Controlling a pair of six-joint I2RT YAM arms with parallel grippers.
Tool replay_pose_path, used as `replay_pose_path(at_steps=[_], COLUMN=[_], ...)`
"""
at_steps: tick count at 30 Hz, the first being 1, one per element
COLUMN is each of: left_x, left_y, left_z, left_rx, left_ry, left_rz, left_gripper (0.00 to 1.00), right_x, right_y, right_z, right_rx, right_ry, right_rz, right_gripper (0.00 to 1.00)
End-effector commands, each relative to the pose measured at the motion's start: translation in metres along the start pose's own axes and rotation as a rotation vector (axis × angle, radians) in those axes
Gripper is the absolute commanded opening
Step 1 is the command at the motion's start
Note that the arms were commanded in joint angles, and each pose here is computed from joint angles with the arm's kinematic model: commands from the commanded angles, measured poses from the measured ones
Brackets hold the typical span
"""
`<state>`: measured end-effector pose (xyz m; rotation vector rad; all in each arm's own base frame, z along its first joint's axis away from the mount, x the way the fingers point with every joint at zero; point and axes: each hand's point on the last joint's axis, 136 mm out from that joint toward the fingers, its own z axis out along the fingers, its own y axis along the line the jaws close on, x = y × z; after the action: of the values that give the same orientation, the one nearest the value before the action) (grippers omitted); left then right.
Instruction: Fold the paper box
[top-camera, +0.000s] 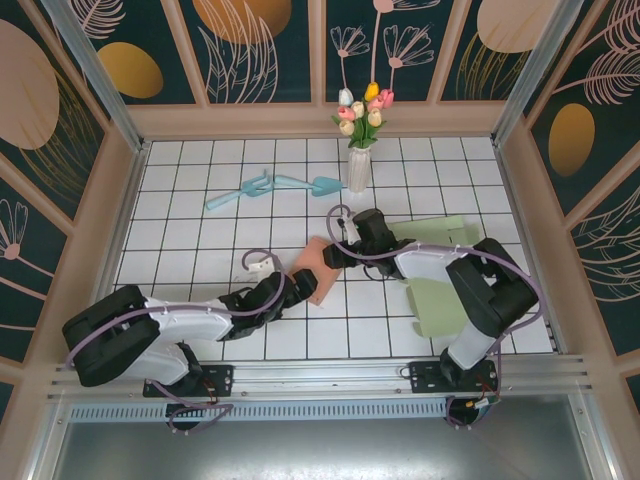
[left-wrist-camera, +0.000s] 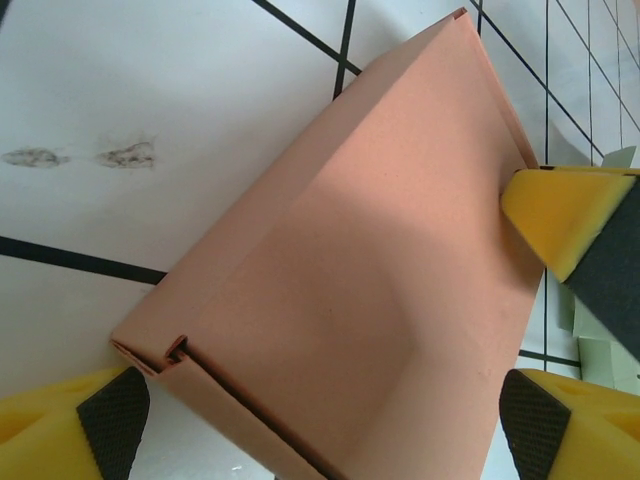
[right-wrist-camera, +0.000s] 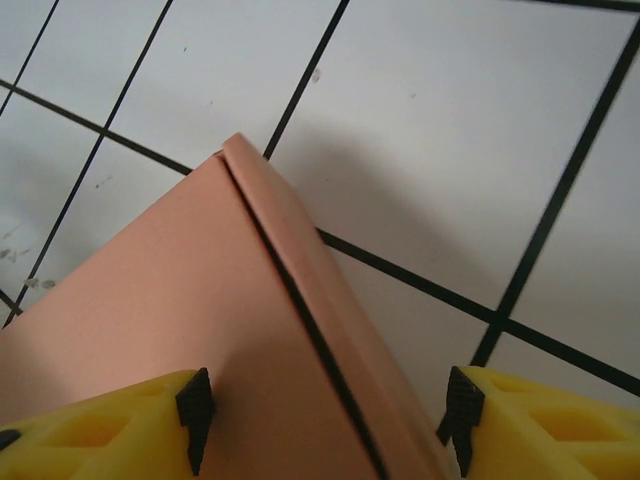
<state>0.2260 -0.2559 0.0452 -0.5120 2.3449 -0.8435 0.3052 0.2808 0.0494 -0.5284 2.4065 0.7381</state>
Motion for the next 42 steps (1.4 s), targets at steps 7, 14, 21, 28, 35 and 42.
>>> replay_pose_path(at_steps=[7,14,21,28,35,42], left_x=[-0.036,-0.088,-0.150,-0.185,-0.219,-0.258], left_y=[-0.027,-0.040,-0.037,0.000,0.054,0.085], left_z=[0.015,0.018,0.014,0.031,0.044,0.048], left_rx=[0.012,-0.040,-0.135,-0.276,-0.415,-0.506], left_ry=[-0.056,-0.121,-0.185,-0.199,-0.212,-0.243], left_rz=[-0.035,-0.016,0.028,0.049,0.006,0.006], left_gripper=[0.91,0.91,0.92,0.92,0.93,0.93], right_x=[-0.018,-0.037,-0.058,-0.078,-0.085,-0.086], right_y=[0.024,0.034,0.041,0.066,0.091,0.106], right_z=[-0.008,-0.009,0.007,0.034,0.068,0.086], right_rx=[-0.128,-0.109,-0.117,-0.205,-0.246,-0.284], right_ry=[-0.078,-0.164,-0.218,-0.238,-0.211,-0.210], right_rz=[0.041,0.102,0.175,0.213,0.196,0.203], right_gripper=[0.44,0.37,0.37,0.36,0.36,0.37])
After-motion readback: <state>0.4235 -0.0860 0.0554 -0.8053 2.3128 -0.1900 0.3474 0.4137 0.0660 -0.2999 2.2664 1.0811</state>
